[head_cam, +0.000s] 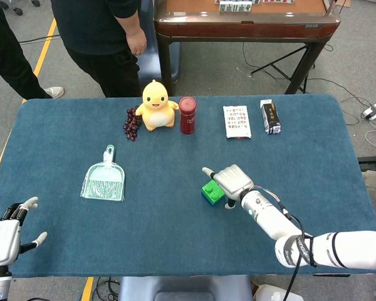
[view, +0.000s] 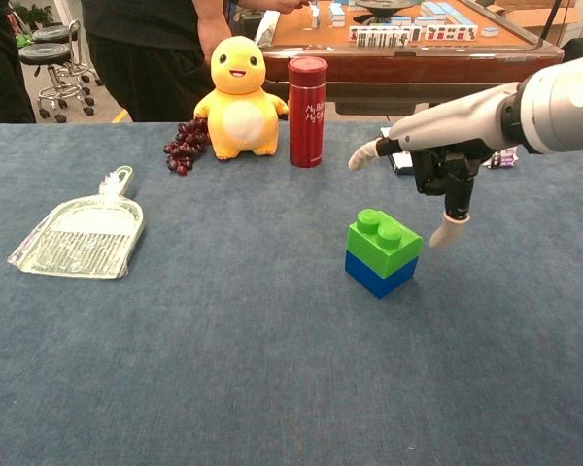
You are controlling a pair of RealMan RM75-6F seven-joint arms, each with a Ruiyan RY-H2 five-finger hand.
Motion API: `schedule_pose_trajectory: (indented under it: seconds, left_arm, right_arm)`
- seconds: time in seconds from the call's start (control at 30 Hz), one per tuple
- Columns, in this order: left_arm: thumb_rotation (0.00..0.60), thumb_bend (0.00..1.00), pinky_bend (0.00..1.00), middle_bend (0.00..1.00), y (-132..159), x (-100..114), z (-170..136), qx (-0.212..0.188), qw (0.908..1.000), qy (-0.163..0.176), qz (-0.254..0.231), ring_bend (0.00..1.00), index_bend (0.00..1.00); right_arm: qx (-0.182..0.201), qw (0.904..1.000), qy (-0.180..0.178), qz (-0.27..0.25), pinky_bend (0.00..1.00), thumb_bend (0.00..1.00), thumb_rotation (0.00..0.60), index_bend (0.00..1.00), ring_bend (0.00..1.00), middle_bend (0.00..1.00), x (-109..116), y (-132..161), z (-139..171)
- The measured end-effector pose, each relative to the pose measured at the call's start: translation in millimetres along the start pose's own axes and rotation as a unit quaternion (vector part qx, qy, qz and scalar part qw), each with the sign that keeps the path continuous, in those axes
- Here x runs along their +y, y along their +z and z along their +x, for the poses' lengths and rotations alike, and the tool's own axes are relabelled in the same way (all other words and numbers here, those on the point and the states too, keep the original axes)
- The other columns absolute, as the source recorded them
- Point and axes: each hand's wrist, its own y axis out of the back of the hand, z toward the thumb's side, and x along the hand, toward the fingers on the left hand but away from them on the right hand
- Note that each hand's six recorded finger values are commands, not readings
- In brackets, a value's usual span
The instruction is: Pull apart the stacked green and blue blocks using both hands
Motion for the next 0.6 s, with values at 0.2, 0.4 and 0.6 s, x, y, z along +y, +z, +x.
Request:
schedule_pose_trajectory:
  seconds: [0.2,0.4,0.6]
  left_arm:
    - [0.600,0.18,0.51,0.31,0.5,-0.9,-0.5,-0.001,1.0000,0.000,-0.001,0.21,0.23]
    - [0.600,0.18,0.51,0.31,-1.1,-1.5,-1.5,0.002,1.0000,-0.001,-0.002,0.21,0.23]
    - [0.600,0.18,0.51,0.31,-1.2,-1.7,-1.7,0.002,1.0000,-0.001,-0.003,0.21,0.23]
  right_arm:
    - [-0.006,0.9998,0.015,0.011,0.92,0.00,0.600,0.13,0.89,0.96,-6.3,4.1,-14.0]
    - [-0.014,0.9995,0.024,0.013,0.92,0.00,0.600,0.16,0.91,0.98,-12.0,4.8,-24.9]
    - [-0.019,0.9995,0.025,0.010,0.95,0.00,0.600,0.21,0.94,1.00,-14.1,2.6,-29.9]
